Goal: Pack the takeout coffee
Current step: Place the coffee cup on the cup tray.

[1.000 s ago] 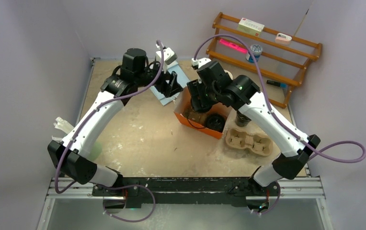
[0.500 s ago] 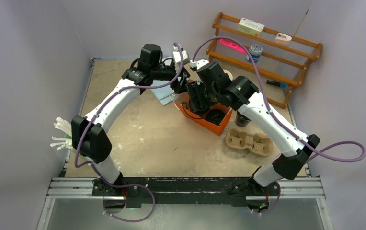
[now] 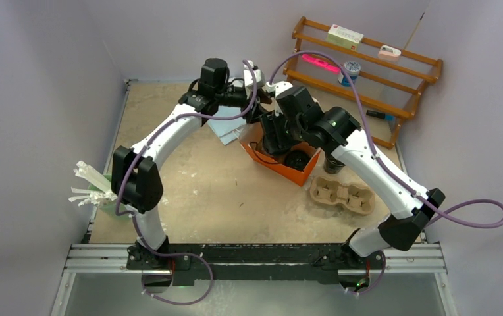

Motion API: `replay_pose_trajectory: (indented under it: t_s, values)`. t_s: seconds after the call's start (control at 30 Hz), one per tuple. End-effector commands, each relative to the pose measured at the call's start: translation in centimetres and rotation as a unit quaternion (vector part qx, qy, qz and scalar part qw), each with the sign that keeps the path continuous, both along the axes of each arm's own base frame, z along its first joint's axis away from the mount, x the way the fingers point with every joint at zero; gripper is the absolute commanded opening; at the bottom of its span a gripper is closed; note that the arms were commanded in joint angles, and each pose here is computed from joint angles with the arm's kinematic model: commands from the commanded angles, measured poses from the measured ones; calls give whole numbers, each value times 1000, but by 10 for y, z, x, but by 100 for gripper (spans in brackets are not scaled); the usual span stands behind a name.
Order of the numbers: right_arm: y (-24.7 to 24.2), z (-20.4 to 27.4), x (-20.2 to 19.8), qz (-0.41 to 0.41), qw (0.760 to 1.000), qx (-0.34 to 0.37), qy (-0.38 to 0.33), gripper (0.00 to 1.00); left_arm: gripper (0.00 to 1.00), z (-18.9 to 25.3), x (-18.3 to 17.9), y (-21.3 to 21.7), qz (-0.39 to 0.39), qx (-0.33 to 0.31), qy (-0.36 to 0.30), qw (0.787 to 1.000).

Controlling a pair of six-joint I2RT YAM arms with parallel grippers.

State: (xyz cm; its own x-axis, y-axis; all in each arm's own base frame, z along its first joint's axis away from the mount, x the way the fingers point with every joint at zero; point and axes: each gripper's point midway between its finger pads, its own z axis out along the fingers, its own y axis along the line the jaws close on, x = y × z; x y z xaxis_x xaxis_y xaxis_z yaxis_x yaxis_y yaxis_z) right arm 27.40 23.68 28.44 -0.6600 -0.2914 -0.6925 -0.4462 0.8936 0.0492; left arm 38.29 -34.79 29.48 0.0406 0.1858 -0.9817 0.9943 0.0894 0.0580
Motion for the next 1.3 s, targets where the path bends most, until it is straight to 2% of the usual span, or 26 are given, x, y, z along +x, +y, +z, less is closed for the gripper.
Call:
replay_pose_trajectory:
  t_s: [0.0,0.1,0.13,0.2,0.23,0.43,0.6,0.73,0.87,1.1,1.27]
  values:
    - [0,18,5,5,999,21,-26,2,54,15,-6,-8,-38,-22,-39,998]
    - [2,18,4,9,999,27,-23,2,38,9,-2,-8,-30,-17,-32,999]
    - [3,19,2,12,999,30,-21,3,30,7,1,-8,-23,-16,-29,999]
    - [6,21,-1,20,999,39,-18,3,6,7,6,-8,-8,-13,-21,1000]
    - [7,23,-3,23,999,44,-17,4,0,9,8,-9,-2,-13,-17,1000]
    - [3,24,-16,29,998,57,-5,4,0,28,10,-5,36,-22,16,999]
    - [2,26,-33,46,996,78,8,4,0,34,2,4,90,-20,89,992]
    - [-2,13,-49,53,994,86,31,4,0,30,-14,14,124,-9,152,981]
    - [-1,-1,-58,62,993,85,59,2,0,36,-39,25,145,-9,171,975]
    - [2,9,-59,78,991,109,31,2,0,25,-60,55,229,12,226,947]
    - [-2,18,-45,47,994,94,17,1,0,19,-72,79,300,3,256,919]
